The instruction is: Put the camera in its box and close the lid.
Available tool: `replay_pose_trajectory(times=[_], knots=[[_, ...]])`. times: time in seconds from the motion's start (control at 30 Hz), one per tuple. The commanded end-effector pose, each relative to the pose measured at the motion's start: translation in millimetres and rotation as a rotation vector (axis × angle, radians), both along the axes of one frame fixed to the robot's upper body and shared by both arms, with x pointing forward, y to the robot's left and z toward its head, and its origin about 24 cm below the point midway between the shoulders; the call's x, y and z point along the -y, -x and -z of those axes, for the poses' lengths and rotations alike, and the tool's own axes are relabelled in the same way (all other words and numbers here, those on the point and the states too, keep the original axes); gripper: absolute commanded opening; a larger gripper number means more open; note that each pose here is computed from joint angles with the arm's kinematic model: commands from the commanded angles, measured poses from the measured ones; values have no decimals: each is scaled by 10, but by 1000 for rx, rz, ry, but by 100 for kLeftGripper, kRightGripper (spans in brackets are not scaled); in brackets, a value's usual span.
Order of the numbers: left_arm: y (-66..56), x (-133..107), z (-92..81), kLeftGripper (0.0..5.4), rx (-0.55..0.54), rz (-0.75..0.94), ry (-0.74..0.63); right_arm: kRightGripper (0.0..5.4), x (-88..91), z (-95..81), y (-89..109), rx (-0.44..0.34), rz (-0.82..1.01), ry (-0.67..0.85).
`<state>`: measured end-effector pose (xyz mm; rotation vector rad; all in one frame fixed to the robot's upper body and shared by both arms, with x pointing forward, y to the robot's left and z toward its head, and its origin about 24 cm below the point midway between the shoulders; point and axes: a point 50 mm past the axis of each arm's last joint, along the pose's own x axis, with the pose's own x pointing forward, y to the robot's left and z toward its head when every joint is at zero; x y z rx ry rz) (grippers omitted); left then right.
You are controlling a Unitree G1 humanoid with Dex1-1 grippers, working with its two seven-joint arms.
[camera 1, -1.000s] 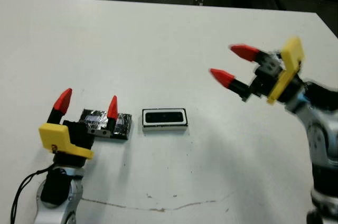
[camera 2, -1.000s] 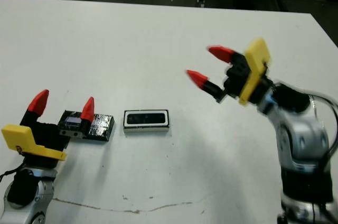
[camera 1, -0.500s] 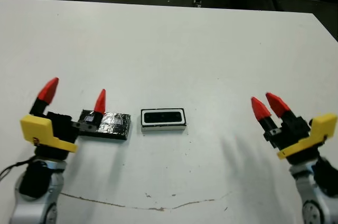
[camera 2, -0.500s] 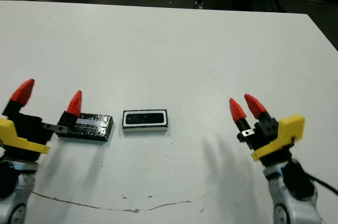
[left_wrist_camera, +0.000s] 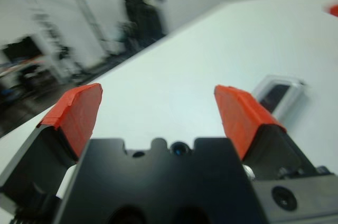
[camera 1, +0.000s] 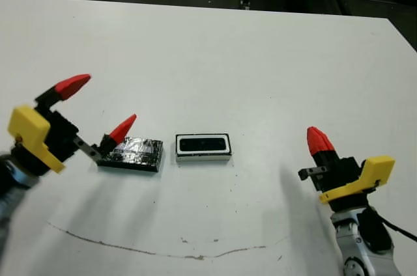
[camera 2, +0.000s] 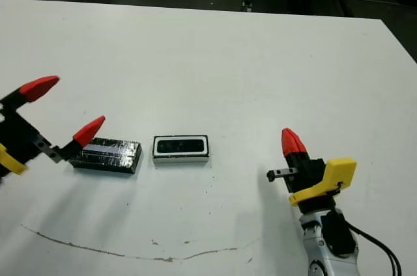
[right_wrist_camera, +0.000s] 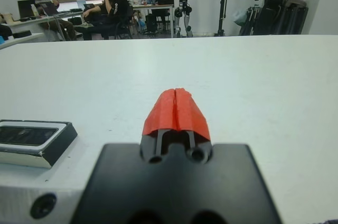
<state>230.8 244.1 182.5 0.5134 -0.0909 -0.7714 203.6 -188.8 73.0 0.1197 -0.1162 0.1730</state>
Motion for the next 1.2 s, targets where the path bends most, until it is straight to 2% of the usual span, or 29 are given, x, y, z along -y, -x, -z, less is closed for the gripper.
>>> replay_pose_trajectory(times=[0.03,0.17,0.23,0.3,0.47,0.53,0.73,0.87,1.0,1.2], knots=[[-174,-127,-113,540,-149,154,-88,1,33,18,5,-1,15,14],[-338,-192,-203,540,-290,339,-173,1,34,19,10,-4,23,19],[-401,-164,-227,540,-323,413,-256,1,35,14,12,-5,24,19],[-450,-121,-248,540,-329,469,-333,1,39,6,11,-5,24,13],[-549,-15,-164,540,-354,603,-371,1,58,-11,9,2,37,15],[-567,20,-136,540,-361,624,-366,1,62,-14,10,1,43,20],[-611,136,-47,540,-479,692,-307,1,57,-12,2,-3,46,20],[-595,164,9,540,-517,717,-307,1,50,-17,-2,-6,49,16],[-573,184,136,540,-573,747,-277,1,47,-22,-4,-6,52,11],[-565,168,284,540,-663,722,-298,1,47,-27,-1,-9,53,8]])
